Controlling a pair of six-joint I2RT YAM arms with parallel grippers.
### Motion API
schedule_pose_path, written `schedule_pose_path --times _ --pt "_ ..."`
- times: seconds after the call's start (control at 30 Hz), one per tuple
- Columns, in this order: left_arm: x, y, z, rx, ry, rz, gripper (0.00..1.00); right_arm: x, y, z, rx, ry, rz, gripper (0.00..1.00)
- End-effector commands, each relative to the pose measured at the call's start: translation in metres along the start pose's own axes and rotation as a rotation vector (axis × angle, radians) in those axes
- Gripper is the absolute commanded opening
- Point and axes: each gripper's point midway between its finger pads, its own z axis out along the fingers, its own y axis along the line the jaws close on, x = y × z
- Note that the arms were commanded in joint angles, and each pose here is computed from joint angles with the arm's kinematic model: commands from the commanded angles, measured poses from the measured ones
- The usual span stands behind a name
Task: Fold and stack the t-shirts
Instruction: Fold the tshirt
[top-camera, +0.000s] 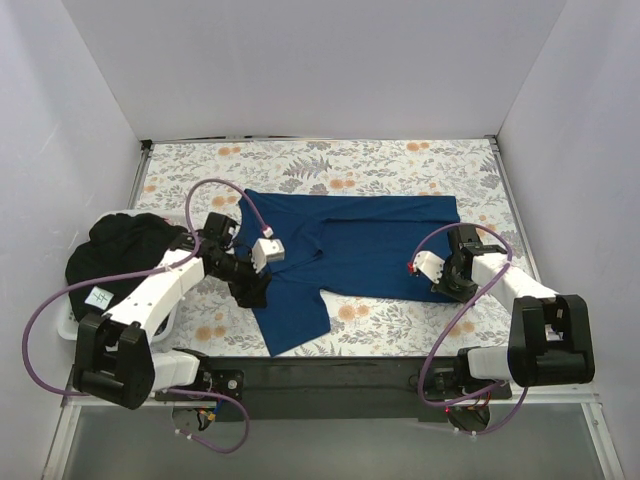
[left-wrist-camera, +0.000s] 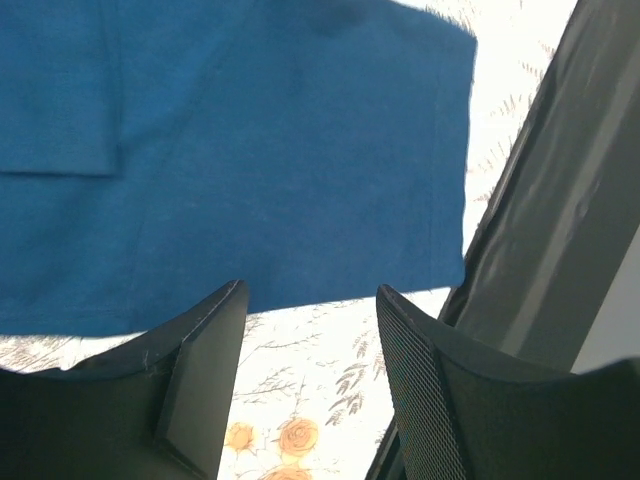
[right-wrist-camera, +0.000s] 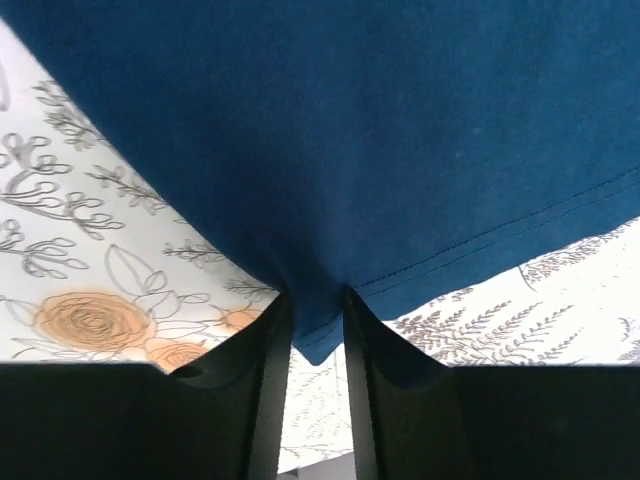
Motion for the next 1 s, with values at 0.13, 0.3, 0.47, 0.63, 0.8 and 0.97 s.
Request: schedule_pose_path --times 0.13,0.3,0.47,0.63,0.8,0.97 --pt "0.036 0.003 0.02 -0.097 0.109 0.208 0.49 -0.001 -0.012 0.009 0.051 -0.004 0.001 0.01" --pt "0.041 0.006 0.031 -0.116 0.153 0.265 0.47 -0.006 -0.018 0.003 0.059 -0.014 0.013 0.01" --pt "0.042 0.014 0.046 -0.171 0.172 0.275 0.47 -0.009 -0.02 0.003 0.055 -0.019 0.017 0.01" --pt "0.059 0.023 0.061 -0.192 0.248 0.275 0.47 -0.012 -0.023 0.0 0.051 -0.027 0.025 0.01" --pt "0.09 0.014 0.062 -0.145 0.368 0.297 0.42 -0.012 -0.023 -0.002 0.051 -0.025 0.02 0.01" --pt "0.101 -0.003 0.049 -0.092 0.413 0.295 0.02 -0.008 -0.017 -0.009 0.048 -0.023 0.003 0.01"
